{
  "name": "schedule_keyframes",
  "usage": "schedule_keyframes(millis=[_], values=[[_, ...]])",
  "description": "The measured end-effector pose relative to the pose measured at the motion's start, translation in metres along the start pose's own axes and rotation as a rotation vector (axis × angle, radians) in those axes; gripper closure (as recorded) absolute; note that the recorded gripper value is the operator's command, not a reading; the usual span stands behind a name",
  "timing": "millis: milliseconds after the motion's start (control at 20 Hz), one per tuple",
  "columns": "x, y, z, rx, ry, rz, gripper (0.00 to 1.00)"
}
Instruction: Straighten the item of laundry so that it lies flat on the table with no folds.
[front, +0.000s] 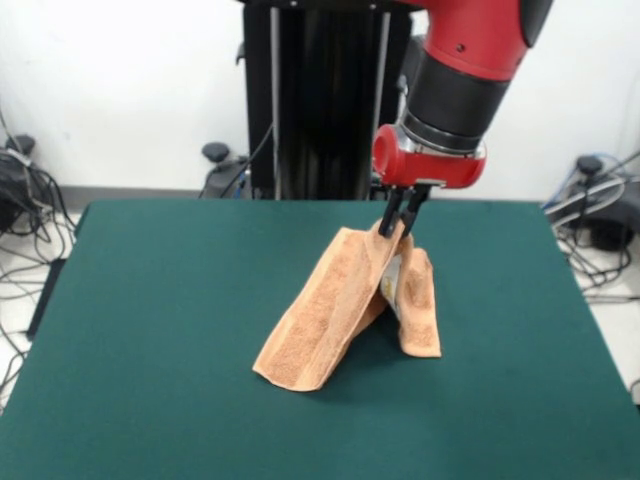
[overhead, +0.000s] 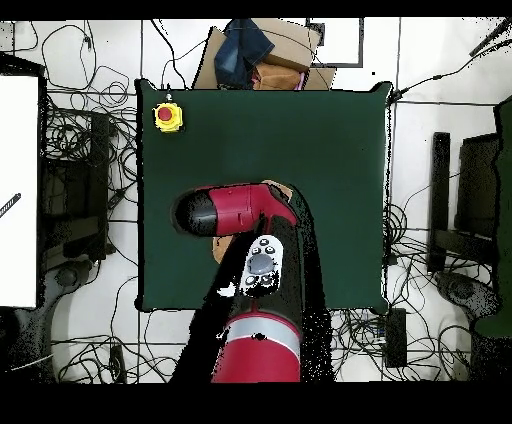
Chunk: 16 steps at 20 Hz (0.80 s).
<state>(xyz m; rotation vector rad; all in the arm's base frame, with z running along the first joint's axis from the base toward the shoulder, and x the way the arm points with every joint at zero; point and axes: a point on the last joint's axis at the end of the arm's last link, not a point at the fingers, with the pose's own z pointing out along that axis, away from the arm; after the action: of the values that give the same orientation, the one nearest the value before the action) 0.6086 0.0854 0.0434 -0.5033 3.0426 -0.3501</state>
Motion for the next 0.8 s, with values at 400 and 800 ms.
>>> schedule_keyframes(millis=[400, 800], values=[[0.0, 0.002, 0.0, 0.0, 0.0, -0.003, 1.0], [-0.009, 0.042, -0.013, -0.008, -0.015, -0.053, 1.0]])
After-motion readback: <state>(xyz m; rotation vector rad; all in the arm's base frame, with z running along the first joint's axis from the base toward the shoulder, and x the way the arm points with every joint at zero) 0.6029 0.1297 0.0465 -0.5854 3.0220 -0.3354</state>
